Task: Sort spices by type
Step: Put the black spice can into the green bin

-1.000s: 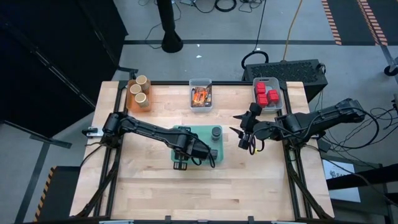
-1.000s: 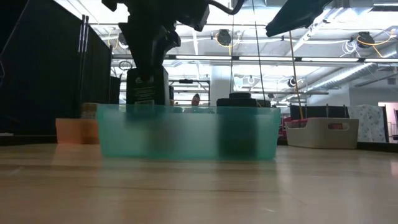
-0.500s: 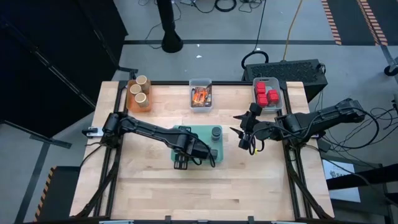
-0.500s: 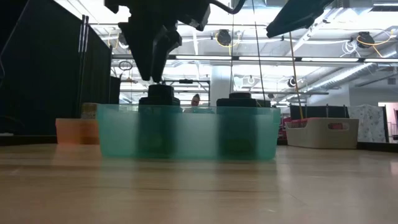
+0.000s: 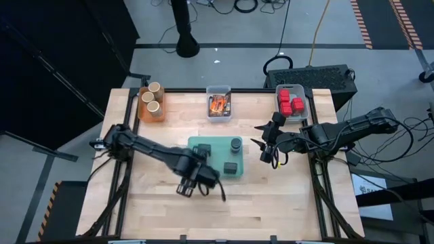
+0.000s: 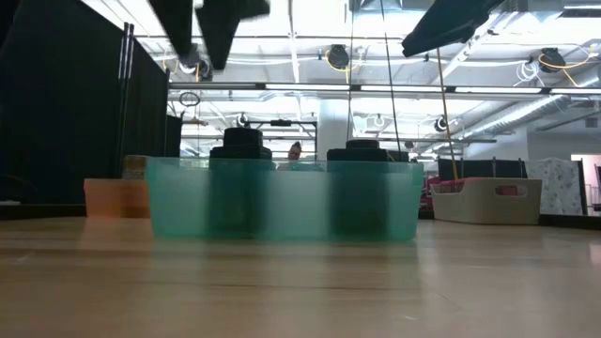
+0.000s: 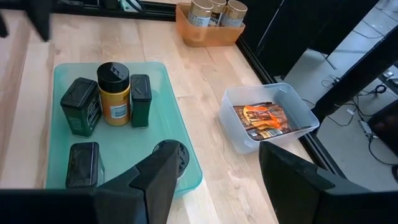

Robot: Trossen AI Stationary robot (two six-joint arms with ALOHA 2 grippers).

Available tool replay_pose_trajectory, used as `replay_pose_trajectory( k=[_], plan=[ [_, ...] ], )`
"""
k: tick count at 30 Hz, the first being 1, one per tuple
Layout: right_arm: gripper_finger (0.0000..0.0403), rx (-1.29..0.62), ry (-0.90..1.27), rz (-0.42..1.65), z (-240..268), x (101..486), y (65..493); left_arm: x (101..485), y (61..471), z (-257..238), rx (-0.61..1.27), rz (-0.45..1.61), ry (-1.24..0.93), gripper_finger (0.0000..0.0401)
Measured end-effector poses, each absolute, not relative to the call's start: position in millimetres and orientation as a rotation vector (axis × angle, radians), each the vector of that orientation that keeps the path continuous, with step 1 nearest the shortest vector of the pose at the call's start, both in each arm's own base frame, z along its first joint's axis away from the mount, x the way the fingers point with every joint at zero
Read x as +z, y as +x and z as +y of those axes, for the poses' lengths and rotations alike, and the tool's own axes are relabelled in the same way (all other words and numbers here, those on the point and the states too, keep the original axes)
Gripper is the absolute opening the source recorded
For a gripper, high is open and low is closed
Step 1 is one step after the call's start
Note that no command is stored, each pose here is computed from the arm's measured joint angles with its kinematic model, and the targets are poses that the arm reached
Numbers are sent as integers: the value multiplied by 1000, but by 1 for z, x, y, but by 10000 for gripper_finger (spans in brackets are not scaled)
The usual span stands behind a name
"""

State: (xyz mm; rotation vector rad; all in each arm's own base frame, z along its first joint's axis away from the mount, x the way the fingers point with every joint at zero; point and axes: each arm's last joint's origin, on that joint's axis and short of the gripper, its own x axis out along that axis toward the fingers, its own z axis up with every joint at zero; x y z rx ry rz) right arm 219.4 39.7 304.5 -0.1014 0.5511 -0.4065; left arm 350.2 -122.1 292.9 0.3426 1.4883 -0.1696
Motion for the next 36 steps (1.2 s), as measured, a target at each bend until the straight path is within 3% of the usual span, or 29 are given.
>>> replay_pose_trajectory(
  k=[5,9,11,26,36],
  plan=[
    [210,-410,-90,548,40,304,219,294,357,-138,-283,1317,493,165],
    [210,-411,-85,547,40,305,219,277,366,-143,-337,1297,552,46],
    [210,-411,-85,547,40,305,219,269,368,-142,-325,1321,540,14],
    [210,-411,-85,547,40,304,219,237,371,-136,-115,1311,477,1],
    [210,-411,-85,547,40,305,219,235,369,-119,-114,1400,422,1]
  ],
)
